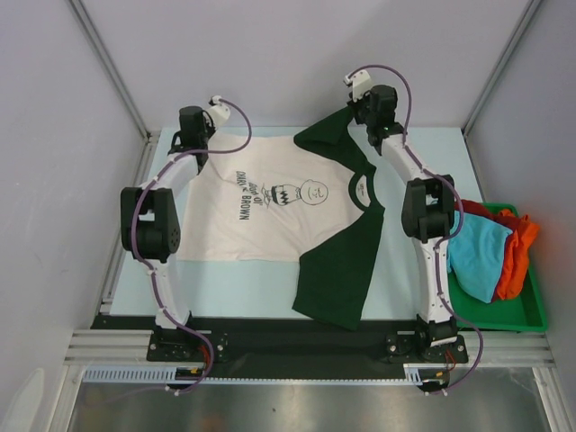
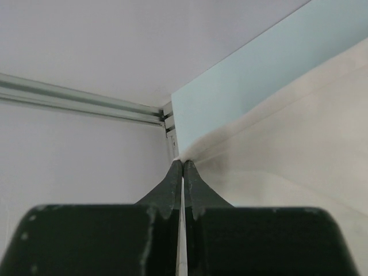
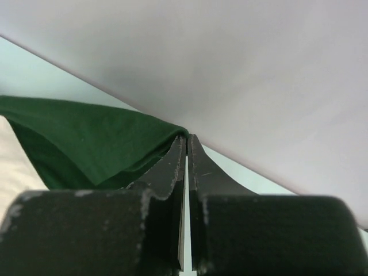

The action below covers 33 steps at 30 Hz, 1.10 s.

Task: Fold and stack the t-shirts
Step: Fold the tshirt

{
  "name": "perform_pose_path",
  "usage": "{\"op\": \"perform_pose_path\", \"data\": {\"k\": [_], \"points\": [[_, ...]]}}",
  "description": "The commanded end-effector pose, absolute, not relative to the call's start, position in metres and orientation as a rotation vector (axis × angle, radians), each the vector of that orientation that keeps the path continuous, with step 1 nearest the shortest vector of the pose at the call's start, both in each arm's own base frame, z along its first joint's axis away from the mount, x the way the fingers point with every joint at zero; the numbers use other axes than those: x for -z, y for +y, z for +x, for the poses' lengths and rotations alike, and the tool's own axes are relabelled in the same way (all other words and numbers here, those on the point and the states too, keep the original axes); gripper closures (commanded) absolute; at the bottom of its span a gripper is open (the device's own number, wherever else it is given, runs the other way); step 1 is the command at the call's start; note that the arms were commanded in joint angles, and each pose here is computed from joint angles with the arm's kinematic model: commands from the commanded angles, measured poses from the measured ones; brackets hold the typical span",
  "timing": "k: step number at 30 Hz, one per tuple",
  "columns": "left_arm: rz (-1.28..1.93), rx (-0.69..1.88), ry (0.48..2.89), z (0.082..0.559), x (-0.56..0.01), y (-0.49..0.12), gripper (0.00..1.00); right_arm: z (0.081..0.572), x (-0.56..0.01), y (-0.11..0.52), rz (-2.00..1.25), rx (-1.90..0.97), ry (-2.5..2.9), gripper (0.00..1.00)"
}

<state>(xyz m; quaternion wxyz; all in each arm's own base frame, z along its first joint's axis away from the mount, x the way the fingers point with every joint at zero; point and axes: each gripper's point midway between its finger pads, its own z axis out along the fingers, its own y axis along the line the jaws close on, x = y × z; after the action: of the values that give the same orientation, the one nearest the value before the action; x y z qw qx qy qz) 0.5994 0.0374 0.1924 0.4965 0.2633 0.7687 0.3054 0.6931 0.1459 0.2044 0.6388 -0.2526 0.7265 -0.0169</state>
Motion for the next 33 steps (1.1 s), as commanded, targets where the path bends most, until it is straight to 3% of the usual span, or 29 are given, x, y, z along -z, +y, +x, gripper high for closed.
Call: {"op": "perform_pose_path", "data": {"k": [1,18,33], "points": [[0.652,-0.634,1.880,0.609,-0.199,0.026,1.00,0.678,-0.296,0.141,-0.555,0.055,1.520,1.00],[0.593,-0.554,1.941,0.626,-0.185,0.064,1.00,0.662,-0.310,0.111,-0.507,0.054,1.591,1.00],[0.588,-0.442,1.929,0.596,-0.192,0.050,1.00,0.616,-0.310,0.108,-0.536,0.011,1.677,1.00]]}}
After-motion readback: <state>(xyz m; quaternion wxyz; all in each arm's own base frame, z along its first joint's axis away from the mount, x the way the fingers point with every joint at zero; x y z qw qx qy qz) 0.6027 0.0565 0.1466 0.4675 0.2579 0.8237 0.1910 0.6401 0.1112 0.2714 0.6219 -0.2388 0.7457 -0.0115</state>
